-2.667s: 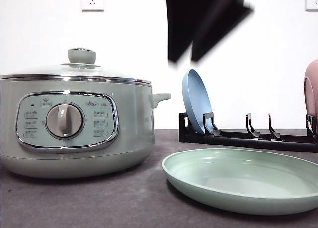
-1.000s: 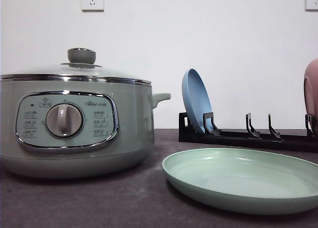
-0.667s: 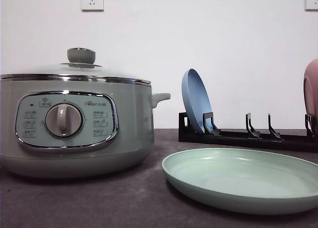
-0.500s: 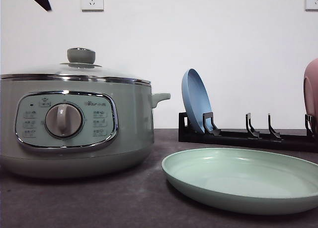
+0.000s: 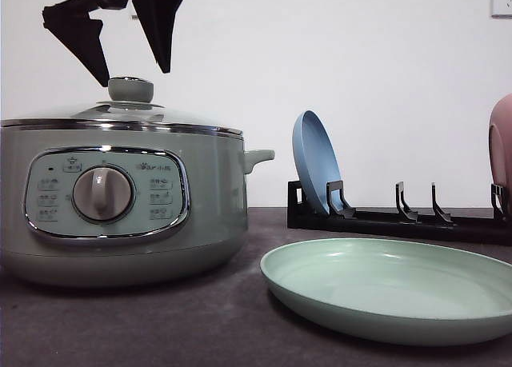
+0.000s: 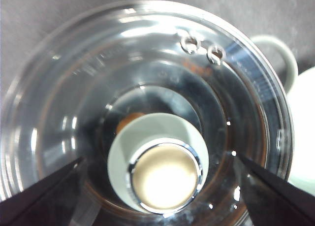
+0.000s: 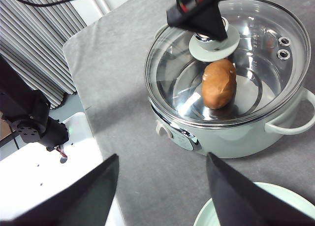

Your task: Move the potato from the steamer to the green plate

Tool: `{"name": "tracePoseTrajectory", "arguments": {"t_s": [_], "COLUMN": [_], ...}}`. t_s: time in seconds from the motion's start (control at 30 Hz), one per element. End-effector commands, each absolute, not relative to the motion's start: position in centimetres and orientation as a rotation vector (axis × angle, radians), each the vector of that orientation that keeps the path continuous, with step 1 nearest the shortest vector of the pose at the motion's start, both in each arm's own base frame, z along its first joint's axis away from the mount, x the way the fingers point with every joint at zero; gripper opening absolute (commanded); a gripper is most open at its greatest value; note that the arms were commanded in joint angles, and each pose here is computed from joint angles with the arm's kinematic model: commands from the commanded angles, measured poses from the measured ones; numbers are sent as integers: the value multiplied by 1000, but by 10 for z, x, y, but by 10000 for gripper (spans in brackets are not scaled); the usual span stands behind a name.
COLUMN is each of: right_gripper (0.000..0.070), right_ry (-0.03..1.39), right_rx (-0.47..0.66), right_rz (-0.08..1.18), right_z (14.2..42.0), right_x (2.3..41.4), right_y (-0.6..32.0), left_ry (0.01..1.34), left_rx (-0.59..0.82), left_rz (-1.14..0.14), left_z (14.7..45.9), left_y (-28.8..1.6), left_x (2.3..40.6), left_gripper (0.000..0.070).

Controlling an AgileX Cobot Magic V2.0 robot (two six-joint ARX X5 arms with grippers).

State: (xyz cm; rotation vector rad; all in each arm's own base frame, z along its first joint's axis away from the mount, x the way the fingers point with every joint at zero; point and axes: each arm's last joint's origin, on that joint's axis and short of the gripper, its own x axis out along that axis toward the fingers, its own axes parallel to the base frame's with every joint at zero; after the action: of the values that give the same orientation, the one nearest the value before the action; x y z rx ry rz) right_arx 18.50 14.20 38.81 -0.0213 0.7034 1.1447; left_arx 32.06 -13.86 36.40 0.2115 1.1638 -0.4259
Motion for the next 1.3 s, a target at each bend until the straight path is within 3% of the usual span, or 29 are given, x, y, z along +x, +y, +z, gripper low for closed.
{"name": "tracePoseTrajectory", "arguments": {"t_s": [0.0, 0.37, 0.67, 0.97, 1.27], "right_gripper": [351, 351, 351, 351, 351], "right_ry": [690, 683, 680, 680, 680], "right_rx": [-38, -51, -67, -67, -66], "right_rz": [1154, 1150, 1115, 1114, 1114], "right_z": [390, 390, 389, 389, 389], "right_x": [187, 187, 188, 188, 188], "right_y": [145, 145, 144, 144, 144], "left_ry": [1162, 1206, 1219, 1250, 1263], "left_rx": [236, 261, 266, 266, 264], "left_rz": [-437, -425, -428, -420, -416], "left_z": [362, 348, 346, 345, 345], "left_y": [-145, -151, -153, -152, -151], "left_x": [327, 334, 334, 331, 330], "left_gripper": [586, 579, 376, 328, 51]}}
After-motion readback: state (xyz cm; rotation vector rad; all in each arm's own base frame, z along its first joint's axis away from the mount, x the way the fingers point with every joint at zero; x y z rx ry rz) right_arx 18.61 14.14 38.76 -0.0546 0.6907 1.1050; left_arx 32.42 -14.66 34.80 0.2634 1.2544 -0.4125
